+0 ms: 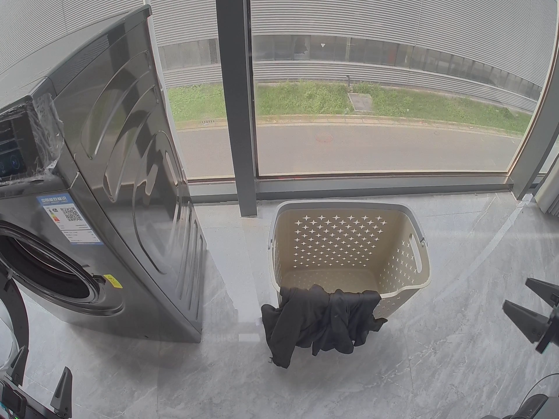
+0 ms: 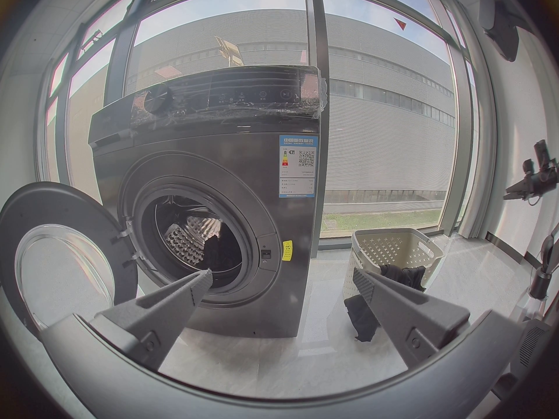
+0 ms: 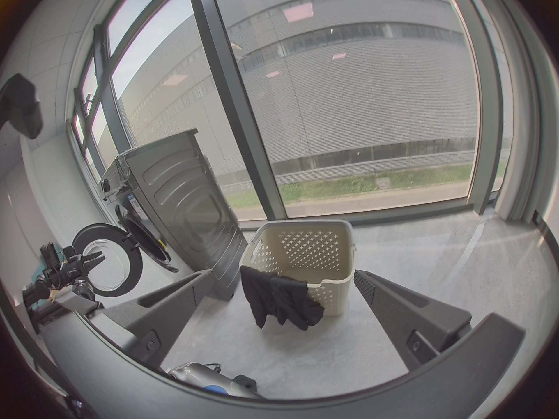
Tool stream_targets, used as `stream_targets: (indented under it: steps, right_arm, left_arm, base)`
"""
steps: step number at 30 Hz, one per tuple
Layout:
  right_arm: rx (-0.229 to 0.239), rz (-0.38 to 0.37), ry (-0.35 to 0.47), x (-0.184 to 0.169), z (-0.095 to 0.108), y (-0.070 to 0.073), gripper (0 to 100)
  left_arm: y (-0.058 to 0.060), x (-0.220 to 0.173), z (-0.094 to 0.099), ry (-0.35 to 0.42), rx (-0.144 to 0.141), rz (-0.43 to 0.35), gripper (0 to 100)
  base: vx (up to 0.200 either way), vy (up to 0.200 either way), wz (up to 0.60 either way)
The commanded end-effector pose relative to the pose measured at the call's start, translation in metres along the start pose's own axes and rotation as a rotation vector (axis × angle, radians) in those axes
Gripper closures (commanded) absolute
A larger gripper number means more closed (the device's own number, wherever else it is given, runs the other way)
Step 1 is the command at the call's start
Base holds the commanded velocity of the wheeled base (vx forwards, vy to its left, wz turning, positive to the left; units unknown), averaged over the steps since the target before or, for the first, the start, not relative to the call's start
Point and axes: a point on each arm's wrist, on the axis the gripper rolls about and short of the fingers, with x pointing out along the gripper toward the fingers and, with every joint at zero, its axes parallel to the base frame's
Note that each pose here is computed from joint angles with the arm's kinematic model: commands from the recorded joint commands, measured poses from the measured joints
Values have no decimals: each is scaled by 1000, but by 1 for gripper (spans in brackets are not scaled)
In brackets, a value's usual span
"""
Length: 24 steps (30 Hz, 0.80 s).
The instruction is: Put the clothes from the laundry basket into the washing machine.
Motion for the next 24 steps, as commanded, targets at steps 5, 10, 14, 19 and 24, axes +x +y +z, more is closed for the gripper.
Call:
stream_targets:
  steps: [5,10,14,19,24]
  right_arm:
    - [54,101,330,141,-26,5,0]
    - [61,68,411,177,-37,6,0]
    - [52,51,468,199,-49,8,0]
    - [46,53,504,227,-58,11,0]
    - [48,39,566,251,-77,10,0]
  left_arm:
    - [0,0,-4,-2,0,1,0]
    - [0,0,-4,-2,-1,1,0]
    - [0,0,-4,-2,0,-1,0]
    - [0,0,-4,-2,0,-2,0]
    - [0,0,-4,-2,0,-2,0]
  base:
    - [0,0,0]
    - [0,0,0]
    - [0,0,0]
    - [0,0,0]
    - [0,0,0]
